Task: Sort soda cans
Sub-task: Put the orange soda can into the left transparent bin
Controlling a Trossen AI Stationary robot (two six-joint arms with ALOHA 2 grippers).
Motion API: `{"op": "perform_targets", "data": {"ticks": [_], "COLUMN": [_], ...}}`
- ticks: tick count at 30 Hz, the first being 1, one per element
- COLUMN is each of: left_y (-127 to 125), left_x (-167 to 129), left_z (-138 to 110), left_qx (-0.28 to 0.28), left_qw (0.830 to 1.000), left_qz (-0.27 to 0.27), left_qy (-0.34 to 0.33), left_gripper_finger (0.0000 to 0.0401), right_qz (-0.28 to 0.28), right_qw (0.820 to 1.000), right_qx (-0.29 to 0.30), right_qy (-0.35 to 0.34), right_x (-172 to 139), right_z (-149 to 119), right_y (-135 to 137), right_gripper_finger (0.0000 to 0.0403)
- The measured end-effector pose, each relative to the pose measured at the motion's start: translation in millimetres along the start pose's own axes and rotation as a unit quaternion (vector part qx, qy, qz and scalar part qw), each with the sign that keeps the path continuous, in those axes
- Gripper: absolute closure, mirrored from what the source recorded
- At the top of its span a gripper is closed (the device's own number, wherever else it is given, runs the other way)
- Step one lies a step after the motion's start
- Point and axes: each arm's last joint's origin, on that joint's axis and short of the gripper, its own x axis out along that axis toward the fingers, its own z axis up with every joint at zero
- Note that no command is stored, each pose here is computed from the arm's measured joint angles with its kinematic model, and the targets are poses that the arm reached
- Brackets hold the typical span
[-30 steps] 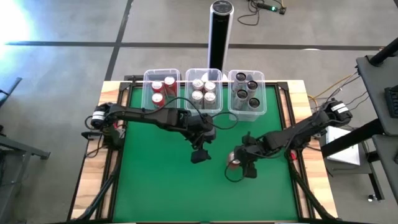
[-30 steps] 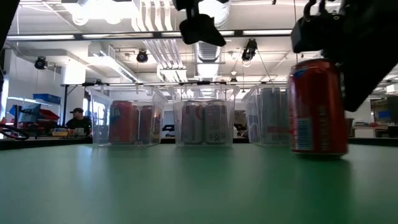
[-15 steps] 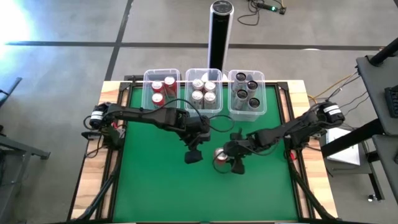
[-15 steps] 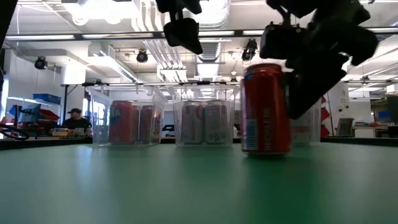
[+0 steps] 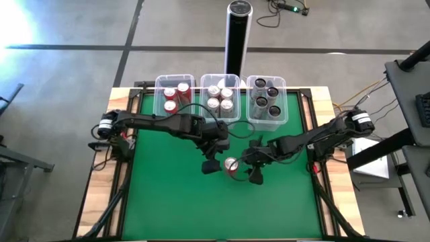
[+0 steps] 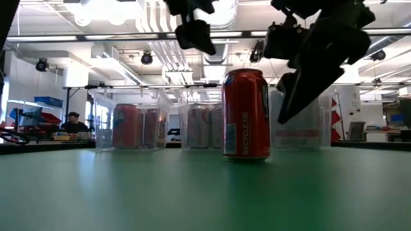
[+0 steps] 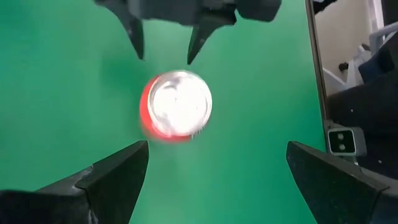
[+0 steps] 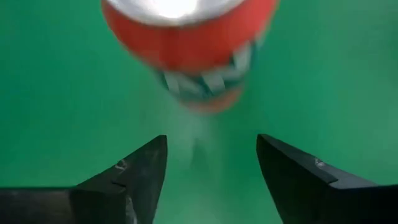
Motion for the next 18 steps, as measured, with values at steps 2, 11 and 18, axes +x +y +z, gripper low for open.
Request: {"op": "perform_targets", "data": {"ticks": [2,11,18], "left_y": [0.8,17.0,16.7], "left_x": [3.8,44.1,62.0], "left_z": [3.2,4.2,3.6], "left_qx": [0.004,0.031,0.042], "left_qw": [1.000,0.995,0.996], "left_qz": [0.002,0.096,0.075], "left_qy": [-0.013,0.005,0.016], "left_gripper_finger": [0.0036,0.0036,0.0036], "right_qz": [-0.006,-0.039,-0.040], "right_qw": [1.000,0.997,0.995], "right_qx": [0.009,0.050,0.087], "right_qy": [0.016,0.033,0.032], "right_x": [-9.5,-51.7,-60.5], "right_z": [-3.9,-15.5,-17.9], "right_y": [-1.3,-5.4,-6.1], "right_gripper_finger": [0.0141,0.0053,0.0036]}}
